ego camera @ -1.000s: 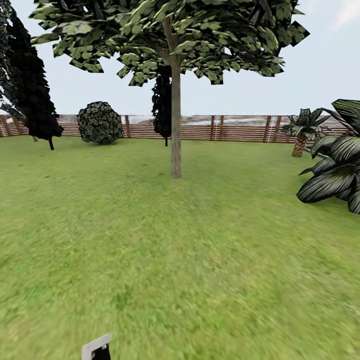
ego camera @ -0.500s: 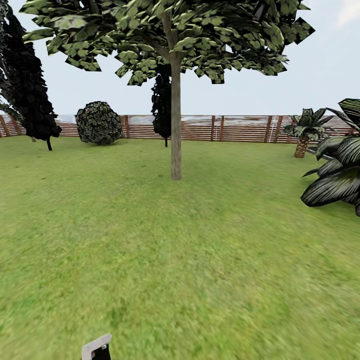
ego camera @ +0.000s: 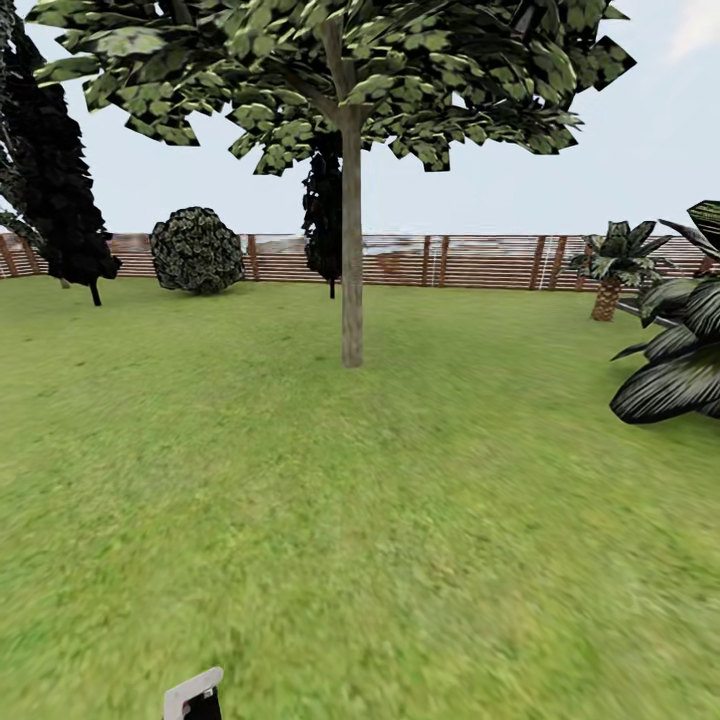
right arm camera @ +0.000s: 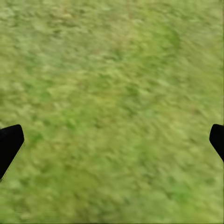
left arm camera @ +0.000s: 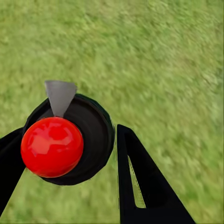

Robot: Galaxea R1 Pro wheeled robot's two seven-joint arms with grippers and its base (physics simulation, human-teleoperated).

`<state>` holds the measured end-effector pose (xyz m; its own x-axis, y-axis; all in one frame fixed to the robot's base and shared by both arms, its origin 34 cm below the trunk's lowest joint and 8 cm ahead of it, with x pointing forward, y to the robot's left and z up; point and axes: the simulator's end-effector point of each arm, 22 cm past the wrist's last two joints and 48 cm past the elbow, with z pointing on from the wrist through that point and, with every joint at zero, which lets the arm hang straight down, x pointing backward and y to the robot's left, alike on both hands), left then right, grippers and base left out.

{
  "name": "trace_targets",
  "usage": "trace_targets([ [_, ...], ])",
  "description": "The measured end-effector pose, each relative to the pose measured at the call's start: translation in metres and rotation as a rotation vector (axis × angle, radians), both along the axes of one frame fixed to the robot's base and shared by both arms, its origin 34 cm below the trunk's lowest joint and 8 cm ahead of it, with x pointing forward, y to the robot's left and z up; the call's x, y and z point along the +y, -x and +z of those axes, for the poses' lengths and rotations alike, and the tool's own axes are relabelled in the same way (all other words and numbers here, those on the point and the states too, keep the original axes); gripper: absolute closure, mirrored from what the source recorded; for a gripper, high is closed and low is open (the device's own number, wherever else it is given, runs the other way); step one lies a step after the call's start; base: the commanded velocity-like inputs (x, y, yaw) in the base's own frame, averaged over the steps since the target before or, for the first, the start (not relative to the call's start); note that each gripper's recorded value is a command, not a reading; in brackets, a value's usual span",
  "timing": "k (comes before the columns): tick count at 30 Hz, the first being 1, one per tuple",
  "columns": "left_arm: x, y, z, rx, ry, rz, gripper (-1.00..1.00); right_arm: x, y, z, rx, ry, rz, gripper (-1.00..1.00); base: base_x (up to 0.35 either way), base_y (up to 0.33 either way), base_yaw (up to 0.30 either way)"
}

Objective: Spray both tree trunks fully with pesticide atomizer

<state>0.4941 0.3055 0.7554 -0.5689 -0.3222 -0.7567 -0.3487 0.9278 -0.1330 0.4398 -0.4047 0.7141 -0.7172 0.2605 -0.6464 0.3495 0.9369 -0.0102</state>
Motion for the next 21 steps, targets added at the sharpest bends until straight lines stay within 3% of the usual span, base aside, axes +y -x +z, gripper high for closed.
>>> trace_targets([
  [21, 0.0019, 0.0006, -0.0004, 0.0, 0.002, 0.009, 1.0, 0.0012, 0.0049, -0.0035, 0.014, -0.001, 0.004, -1.0, 0.335, 0.0, 0.0],
])
